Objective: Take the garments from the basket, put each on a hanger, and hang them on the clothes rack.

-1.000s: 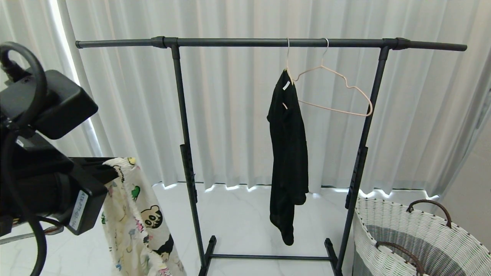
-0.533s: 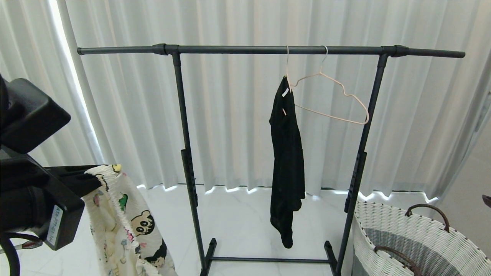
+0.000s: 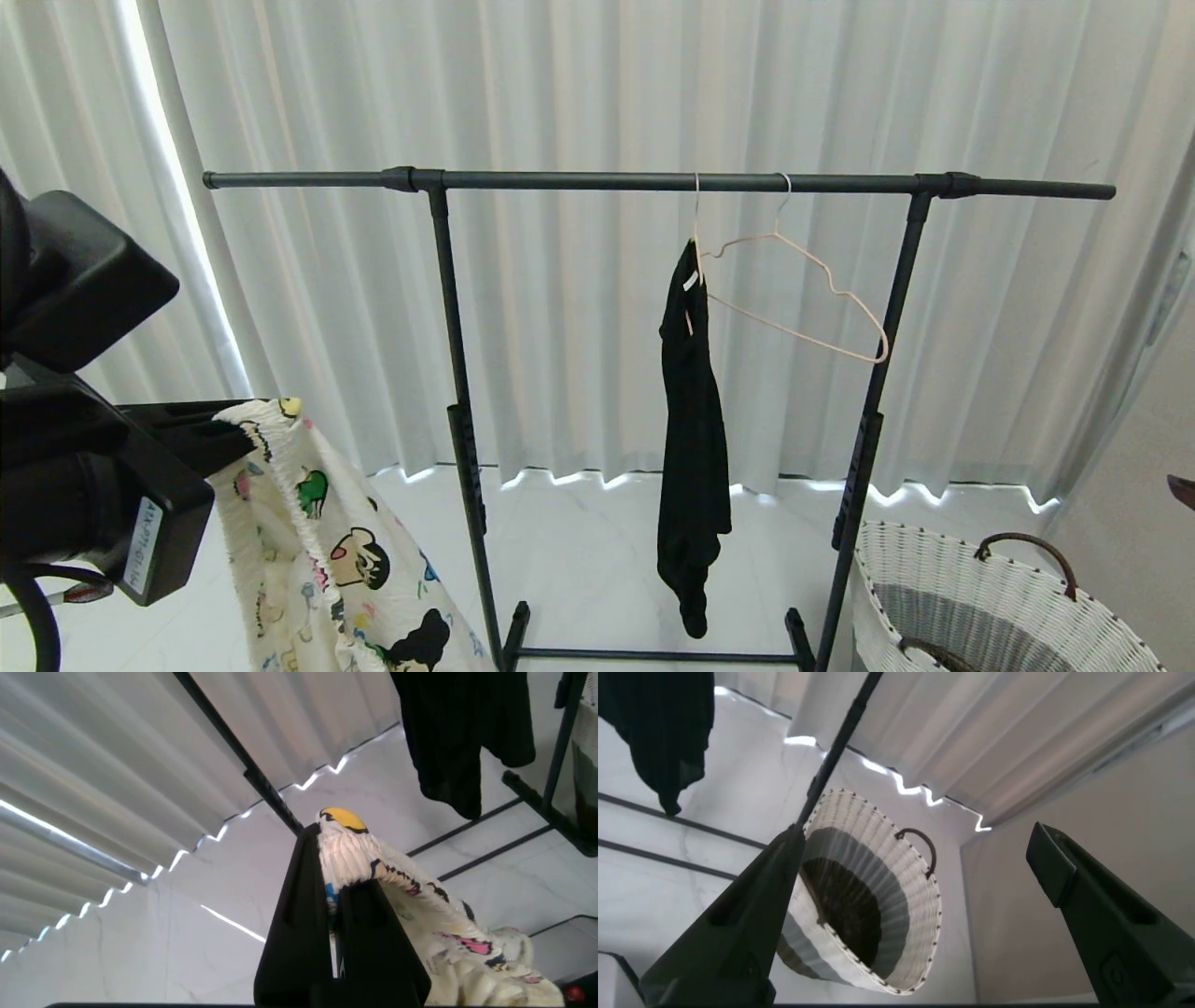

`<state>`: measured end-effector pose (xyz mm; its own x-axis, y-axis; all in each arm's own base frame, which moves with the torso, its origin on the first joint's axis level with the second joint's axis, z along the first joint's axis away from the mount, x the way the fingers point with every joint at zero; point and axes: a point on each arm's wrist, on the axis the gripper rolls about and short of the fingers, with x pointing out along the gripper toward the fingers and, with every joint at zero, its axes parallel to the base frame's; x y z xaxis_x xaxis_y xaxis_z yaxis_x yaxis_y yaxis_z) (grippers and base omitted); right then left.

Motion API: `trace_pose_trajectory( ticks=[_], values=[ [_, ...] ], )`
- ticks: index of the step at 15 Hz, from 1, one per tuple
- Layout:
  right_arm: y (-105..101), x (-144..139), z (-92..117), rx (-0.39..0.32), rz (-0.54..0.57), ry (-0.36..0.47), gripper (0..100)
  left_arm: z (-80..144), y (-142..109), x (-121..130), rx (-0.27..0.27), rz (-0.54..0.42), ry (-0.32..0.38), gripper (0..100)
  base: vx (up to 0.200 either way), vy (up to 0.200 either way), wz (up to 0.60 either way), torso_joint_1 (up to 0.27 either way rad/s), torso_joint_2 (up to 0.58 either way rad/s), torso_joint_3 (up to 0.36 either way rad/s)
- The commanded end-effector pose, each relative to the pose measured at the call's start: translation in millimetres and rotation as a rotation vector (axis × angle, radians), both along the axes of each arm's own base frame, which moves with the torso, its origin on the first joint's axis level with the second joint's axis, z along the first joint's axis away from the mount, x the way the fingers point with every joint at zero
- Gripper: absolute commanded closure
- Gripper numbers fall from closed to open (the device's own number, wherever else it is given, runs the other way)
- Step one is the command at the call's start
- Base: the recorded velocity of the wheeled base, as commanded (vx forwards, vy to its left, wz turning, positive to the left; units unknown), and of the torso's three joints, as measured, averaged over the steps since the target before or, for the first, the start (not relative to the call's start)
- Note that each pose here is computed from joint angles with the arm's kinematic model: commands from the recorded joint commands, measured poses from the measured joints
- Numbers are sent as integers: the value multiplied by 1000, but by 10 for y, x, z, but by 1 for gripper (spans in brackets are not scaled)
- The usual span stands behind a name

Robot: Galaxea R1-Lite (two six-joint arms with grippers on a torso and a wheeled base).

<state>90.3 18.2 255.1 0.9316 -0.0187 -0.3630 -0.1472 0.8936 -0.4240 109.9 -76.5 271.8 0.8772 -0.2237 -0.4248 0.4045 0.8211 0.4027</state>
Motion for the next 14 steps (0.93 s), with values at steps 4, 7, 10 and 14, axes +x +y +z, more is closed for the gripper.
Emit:
trace_pose_trajectory(
  ticks=[4, 7, 10, 14],
  values=[
    [12, 27, -77, -5, 13, 35, 0, -34, 4, -5, 7, 0, 9, 100, 0, 0, 0, 211, -488, -272],
    [29, 56, -81, 11, 50, 48, 0, -53, 22, -27, 9, 2, 10, 100, 0, 0, 0, 225, -512, -284],
    [58, 129, -86, 32, 88, 51, 0, -41, 28, -38, 0, 0, -1, 100, 0, 0, 0, 240, -523, -284],
    [105, 284, -33, 98, 95, -6, 0, -5, 46, -60, -21, 0, -28, 100, 0, 0, 0, 137, -292, -160]
  ],
)
